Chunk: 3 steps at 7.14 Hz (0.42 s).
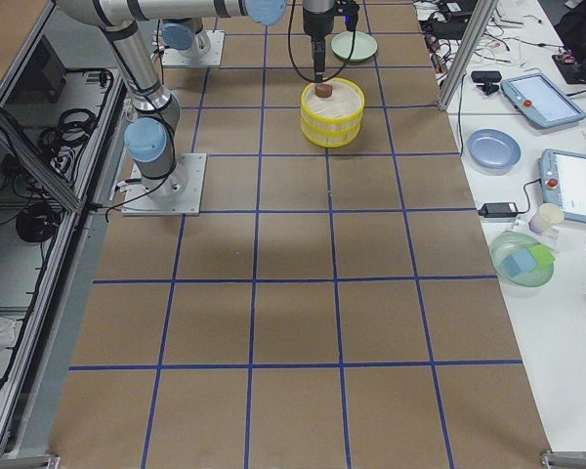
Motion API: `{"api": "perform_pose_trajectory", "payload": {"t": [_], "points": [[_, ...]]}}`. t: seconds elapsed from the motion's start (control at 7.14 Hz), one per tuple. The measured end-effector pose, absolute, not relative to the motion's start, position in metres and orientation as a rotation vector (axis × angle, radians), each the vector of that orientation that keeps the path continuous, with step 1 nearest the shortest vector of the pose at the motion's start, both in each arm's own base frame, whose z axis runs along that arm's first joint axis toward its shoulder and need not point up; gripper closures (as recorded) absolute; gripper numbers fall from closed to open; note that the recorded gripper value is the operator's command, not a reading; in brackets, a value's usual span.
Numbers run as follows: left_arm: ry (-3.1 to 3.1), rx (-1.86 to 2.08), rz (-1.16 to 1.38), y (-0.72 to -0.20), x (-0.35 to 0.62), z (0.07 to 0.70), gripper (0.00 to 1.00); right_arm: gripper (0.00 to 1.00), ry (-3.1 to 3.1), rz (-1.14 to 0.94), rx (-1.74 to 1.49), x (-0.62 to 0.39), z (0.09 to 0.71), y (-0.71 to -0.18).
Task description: Stack buns with steamer
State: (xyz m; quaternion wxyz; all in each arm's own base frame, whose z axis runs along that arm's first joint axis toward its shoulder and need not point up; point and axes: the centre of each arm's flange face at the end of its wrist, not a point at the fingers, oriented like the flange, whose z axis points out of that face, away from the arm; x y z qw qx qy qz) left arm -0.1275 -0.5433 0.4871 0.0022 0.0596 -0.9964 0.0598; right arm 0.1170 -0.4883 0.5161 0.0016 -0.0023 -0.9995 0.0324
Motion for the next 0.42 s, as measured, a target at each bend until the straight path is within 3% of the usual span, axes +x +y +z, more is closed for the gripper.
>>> {"api": "perform_pose_trajectory", "payload": {"t": [0.42], "points": [[-3.128,0.161,0.177,-0.529,-0.092,0.503,0.0,0.0,-3.133,0.105,-0.008,0.116,0.518,-0.487]]}}
